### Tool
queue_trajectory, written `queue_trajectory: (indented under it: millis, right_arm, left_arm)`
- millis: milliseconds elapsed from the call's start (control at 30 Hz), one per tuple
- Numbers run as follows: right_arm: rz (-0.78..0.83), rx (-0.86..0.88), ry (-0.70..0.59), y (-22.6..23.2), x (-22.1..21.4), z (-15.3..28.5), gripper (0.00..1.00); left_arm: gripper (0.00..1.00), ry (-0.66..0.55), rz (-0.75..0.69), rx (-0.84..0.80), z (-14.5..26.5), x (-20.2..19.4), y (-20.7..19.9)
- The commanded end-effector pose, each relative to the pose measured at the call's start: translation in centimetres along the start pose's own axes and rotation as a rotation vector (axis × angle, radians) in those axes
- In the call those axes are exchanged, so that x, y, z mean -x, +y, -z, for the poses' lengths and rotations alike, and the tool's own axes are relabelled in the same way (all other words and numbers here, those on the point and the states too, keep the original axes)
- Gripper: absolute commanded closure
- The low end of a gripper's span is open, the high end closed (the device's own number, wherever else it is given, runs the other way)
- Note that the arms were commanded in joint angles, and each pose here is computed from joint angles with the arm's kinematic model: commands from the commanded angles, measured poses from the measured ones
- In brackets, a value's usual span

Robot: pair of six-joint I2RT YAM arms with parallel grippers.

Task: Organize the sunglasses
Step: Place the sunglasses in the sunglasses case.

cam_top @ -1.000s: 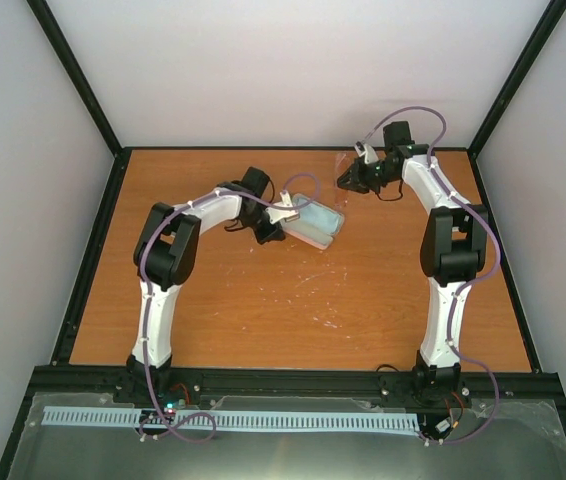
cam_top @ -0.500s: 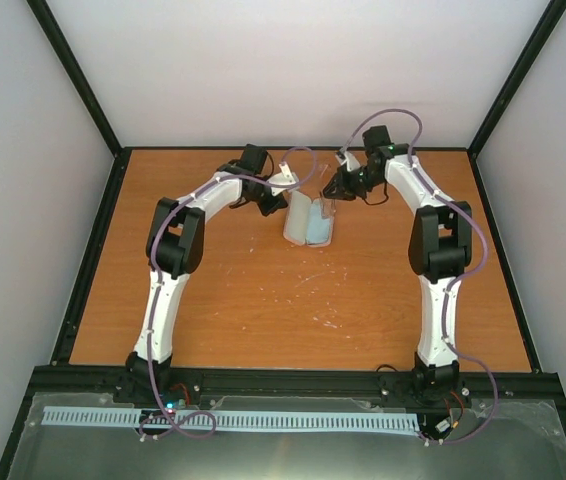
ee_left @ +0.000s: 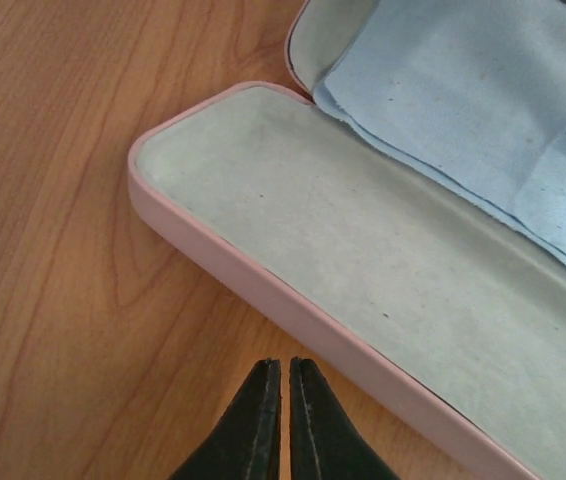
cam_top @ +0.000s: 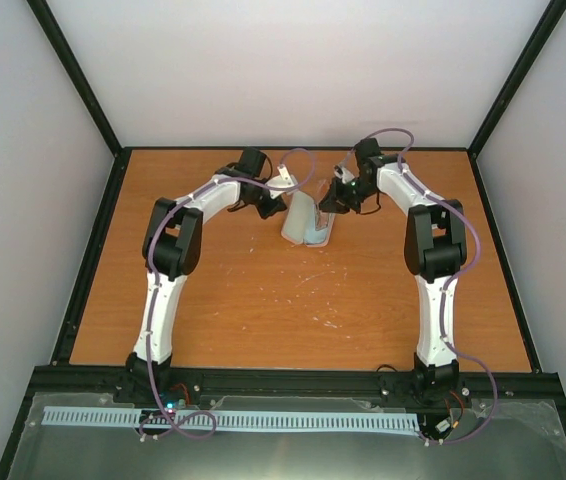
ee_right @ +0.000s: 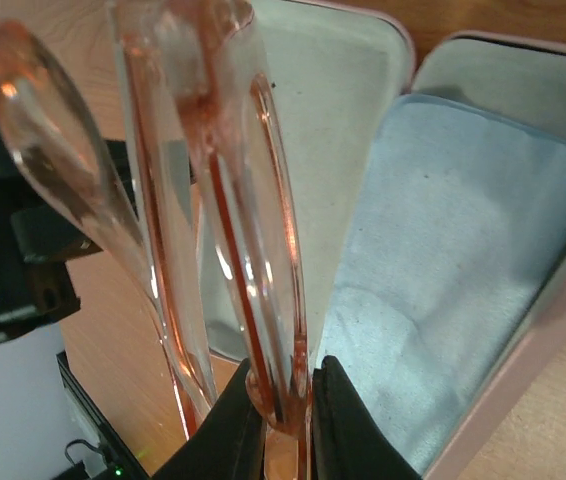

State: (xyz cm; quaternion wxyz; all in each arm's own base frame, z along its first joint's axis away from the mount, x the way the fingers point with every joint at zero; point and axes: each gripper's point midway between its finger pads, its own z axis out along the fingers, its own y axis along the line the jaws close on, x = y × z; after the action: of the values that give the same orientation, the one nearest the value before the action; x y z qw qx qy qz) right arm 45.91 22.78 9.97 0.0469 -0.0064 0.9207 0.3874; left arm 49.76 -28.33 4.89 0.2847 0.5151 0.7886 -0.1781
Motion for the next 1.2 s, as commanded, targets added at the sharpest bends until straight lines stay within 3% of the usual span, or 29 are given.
queue_trajectory:
  millis: [0,667,867,1167]
  right_arm:
    - [-0.063,-0.013,-0.024,0.6,0.3,-0.6,0.97]
    - [-0.135,-0.115,0.066,-2.4,-0.4,-4.5,0.97]
    - [-0.160,-0.164,0.092,-3.1,-0.7,-4.3,0.87]
    - [-0.189,-0.224,0.134,-4.4,-1.9,-4.3,0.85]
  left_arm:
    - [0.93,-0.082,-0.022,0.030,2.7,2.8,0.1]
    - [0.93,-0.118,0.006,0.060,4.9,1.6,0.5]
    - [0.93,-0.125,0.002,0.063,4.9,1.8,0.6]
    - [0.93,-0.133,-0.009,0.067,4.9,2.1,0.8]
